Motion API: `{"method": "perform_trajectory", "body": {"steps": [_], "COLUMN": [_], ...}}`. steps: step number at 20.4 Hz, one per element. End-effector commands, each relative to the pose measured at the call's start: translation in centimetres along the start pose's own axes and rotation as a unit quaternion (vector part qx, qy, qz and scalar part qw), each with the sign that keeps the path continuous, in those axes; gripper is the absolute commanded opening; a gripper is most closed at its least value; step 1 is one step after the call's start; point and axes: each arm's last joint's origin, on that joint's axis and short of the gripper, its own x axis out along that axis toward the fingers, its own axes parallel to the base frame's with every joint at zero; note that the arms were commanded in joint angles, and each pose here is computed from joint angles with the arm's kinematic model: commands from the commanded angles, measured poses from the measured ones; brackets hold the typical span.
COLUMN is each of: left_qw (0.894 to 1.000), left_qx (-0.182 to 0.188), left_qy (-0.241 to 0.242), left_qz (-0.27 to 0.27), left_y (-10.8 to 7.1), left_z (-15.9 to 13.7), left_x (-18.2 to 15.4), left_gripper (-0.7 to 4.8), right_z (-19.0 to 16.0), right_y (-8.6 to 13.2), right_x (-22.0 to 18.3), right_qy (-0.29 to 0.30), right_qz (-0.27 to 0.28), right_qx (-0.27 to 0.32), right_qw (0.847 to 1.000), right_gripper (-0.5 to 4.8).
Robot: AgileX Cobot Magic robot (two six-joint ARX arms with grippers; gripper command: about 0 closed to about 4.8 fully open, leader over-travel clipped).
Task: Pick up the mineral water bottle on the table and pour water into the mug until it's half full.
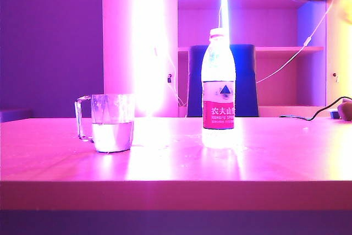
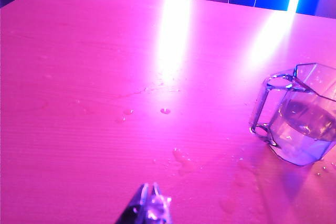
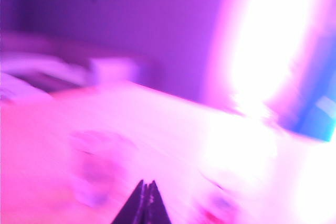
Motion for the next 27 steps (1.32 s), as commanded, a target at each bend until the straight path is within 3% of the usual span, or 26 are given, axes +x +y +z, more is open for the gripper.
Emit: {"method": "perform_trajectory", "body": {"steps": [1,7,11,15,20,25,27], "left_qw": [1.000,1.000,1.000,1.000,1.000,1.000,1.000], "left_qx": [0.002,0.002,0.002,0.002,0.002,0.002,0.002], "left_qy": [-0.006,-0.006,-0.006,-0.007,-0.006,-0.006,-0.006], "left_qz": [-0.002,-0.002,-0.002,-0.002,-0.002,-0.002,-0.002], "left_y": [0.0,0.0,0.0,0.0,0.0,0.0,0.0], "left_z": [0.2,0.2,0.2,0.2,0.2,0.2,0.2], "left_x": [0.0,0.0,0.0,0.0,0.0,0.0,0.0], "left_gripper": [-0.05,-0.05,-0.05,-0.05,-0.05,-0.06,-0.05], "right_z": [0.1,1.3,0.3,-2.5,-4.2,-5.9,-6.1], "right_y": [-3.7,-7.3,-7.4,-7.2,-7.0,-6.6,-6.6], "right_x": [-2.0,-6.4,-8.0,-8.7,-9.0,-9.5,-9.5], "right_qy": [0.053,0.046,0.035,0.040,0.105,0.196,0.207], "right_qz": [-0.078,-0.253,-0.295,-0.307,-0.277,-0.271,-0.271], "right_qx": [0.031,0.001,-0.009,0.005,0.038,0.060,0.062], "right_qw": [0.995,0.966,0.955,0.951,0.954,0.940,0.938], "right_gripper": [0.17,0.17,0.17,0.17,0.18,0.17,0.17]}}
